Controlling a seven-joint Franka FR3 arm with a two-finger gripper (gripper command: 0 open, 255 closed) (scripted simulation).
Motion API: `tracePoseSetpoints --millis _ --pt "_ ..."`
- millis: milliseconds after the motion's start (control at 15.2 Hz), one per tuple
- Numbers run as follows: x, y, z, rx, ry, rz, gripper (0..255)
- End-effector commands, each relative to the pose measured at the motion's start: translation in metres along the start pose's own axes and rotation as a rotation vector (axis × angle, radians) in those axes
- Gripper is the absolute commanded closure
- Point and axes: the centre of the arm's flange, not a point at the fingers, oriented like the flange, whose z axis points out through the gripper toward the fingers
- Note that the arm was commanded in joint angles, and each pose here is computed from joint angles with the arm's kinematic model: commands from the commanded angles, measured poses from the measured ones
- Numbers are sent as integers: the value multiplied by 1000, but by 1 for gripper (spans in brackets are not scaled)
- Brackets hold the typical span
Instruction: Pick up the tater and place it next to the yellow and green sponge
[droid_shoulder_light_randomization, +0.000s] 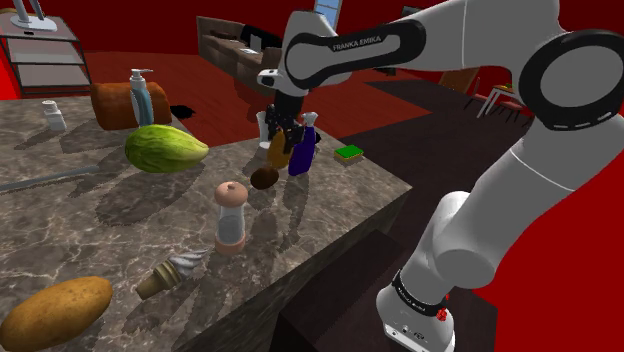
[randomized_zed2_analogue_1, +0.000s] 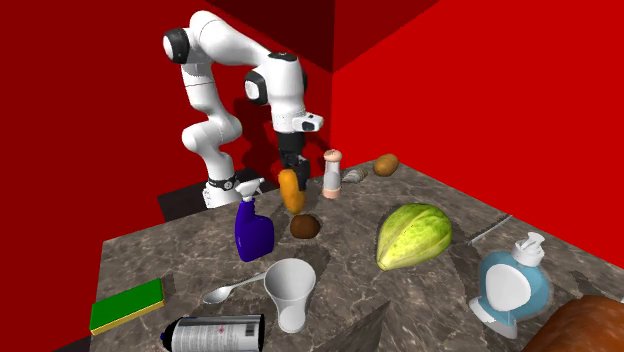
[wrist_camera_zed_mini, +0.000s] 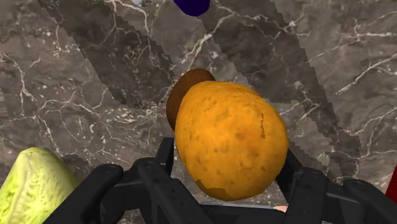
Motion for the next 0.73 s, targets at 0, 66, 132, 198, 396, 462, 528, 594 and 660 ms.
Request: tracePoseSetpoints --millis 0,66,132,198,396,462,528,594,660 --pt "-25 -3 -1 0 0 -2 255" --pt "-38 -5 -2 0 0 -2 255" --pt "-51 -7 -3 0 0 -2 255" --pt "-64 -10 -4 0 0 -2 255" --pt "-103 -16 -6 0 0 -2 255" --pt "-116 -18 -7 0 0 -2 255" --pt "-129 -21 -7 0 0 -2 255" --pt "-142 -23 -8 0 0 -2 255" --pt "-155 -25 -9 0 0 -2 255"
